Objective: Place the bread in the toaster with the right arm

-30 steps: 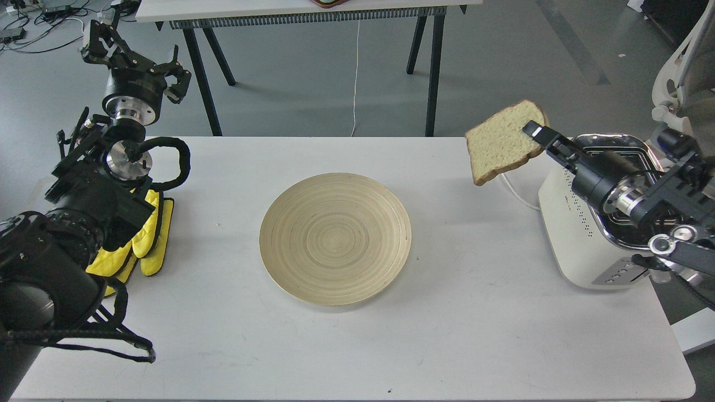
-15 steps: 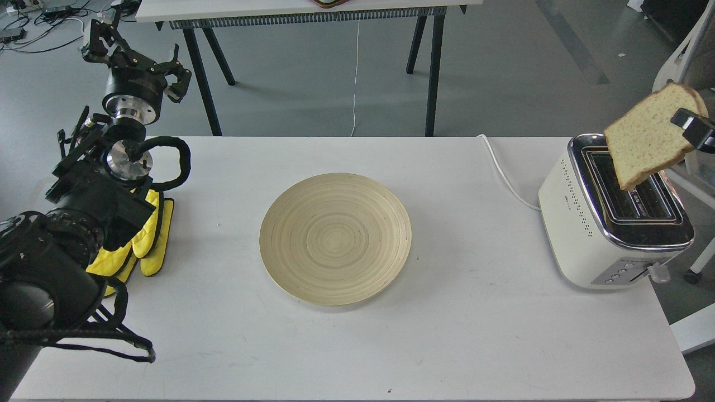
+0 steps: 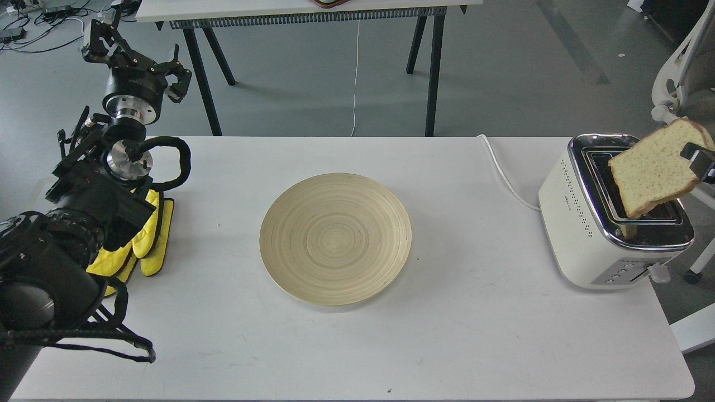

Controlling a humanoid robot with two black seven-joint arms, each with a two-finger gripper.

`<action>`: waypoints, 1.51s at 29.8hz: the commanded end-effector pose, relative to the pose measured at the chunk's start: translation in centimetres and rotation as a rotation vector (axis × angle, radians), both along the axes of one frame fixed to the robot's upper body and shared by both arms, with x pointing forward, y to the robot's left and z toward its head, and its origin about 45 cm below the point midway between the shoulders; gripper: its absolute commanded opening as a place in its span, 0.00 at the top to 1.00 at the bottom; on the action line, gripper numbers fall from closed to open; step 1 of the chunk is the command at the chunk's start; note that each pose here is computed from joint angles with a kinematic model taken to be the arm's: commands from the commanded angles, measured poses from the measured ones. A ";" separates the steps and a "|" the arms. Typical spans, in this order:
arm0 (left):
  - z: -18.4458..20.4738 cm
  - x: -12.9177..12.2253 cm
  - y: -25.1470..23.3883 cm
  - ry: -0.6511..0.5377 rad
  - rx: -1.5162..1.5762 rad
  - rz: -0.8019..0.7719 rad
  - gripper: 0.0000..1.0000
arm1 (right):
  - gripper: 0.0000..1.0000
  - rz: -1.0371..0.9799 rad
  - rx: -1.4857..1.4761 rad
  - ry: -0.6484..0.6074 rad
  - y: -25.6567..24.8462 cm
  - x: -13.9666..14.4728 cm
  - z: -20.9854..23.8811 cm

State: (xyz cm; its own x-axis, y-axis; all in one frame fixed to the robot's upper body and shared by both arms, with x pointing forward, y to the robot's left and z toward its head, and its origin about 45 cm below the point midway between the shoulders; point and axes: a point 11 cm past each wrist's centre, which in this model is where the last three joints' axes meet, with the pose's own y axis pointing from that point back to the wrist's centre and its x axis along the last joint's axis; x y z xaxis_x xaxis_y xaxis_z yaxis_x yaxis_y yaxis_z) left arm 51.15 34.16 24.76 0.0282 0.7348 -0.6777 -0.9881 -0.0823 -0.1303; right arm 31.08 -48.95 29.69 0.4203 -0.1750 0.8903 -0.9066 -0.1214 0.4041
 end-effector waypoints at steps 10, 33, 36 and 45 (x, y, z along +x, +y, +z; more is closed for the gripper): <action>0.0 0.0 -0.1 0.000 -0.001 -0.001 0.00 | 0.39 0.044 0.069 -0.003 3.5 2.8 -3.1; 0.0 0.0 -0.1 0.000 -0.001 -0.001 0.00 | 0.00 -0.197 1.104 -0.179 9.5 11.4 4.2; 0.0 0.0 -0.1 -0.001 -0.001 0.000 0.00 | 0.00 -0.213 1.319 -0.155 10.8 12.9 3.7; 0.0 0.0 0.0 -0.001 0.000 0.001 0.00 | 0.00 -0.260 1.815 -0.095 12.0 16.1 1.6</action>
